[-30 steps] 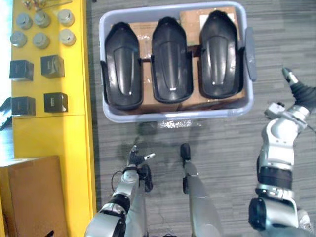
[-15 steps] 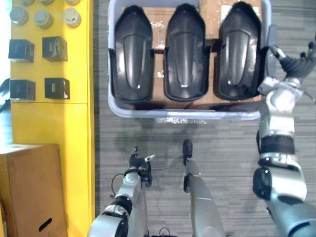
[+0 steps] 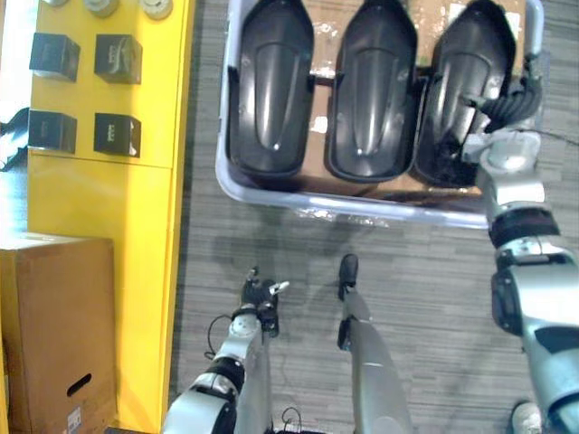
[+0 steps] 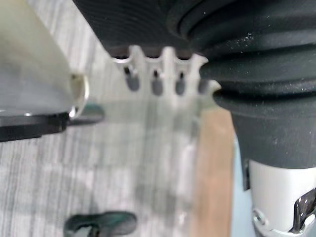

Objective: Walk over and take plastic housings, then place them on the shelf

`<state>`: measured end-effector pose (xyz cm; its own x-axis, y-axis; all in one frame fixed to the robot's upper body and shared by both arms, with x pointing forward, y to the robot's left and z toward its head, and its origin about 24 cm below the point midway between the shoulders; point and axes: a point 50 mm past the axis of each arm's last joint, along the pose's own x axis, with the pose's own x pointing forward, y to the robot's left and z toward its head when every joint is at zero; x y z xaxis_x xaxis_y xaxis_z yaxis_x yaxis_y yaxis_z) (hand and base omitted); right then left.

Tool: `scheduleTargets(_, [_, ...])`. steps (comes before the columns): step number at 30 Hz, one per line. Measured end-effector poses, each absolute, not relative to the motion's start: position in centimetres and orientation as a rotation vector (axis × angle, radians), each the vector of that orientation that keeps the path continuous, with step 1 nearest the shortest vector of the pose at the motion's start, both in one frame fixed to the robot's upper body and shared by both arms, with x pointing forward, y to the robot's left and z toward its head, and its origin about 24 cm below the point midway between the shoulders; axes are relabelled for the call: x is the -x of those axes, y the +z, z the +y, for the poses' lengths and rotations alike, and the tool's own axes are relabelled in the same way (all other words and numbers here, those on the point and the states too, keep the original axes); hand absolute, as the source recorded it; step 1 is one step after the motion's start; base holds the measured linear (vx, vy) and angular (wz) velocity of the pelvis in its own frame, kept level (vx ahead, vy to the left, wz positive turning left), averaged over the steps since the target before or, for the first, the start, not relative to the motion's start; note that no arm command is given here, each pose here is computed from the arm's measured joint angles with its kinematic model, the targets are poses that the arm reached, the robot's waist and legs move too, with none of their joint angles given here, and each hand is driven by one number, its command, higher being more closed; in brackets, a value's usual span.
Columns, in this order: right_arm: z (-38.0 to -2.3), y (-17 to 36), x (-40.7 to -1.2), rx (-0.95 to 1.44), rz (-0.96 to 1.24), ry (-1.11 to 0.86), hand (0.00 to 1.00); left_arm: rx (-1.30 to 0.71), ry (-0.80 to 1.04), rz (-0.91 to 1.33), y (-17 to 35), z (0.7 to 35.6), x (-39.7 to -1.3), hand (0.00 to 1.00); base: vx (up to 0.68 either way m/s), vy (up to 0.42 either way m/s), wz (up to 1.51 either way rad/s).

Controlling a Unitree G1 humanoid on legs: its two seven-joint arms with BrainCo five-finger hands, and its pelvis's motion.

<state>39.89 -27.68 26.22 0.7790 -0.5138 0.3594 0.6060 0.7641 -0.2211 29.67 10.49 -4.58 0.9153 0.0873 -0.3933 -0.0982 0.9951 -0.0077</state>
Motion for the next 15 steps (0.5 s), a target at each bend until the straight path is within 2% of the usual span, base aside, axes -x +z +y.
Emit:
scheduleTargets(6, [-27.8,26.2,-39.8,0.327,-0.291,-0.629,0.0,0.029,0.092,0.395,-4.3,10.4,-30.0,0.0,-0.02,-0.061,-0.03])
scheduleTargets(15, [-29.9,25.0,-38.4,0.215,-0.314,-0.741,0.0,0.025,0.096,0.417,-4.8,10.4,-29.6,0.0,-0.03,-0.079,-0.06])
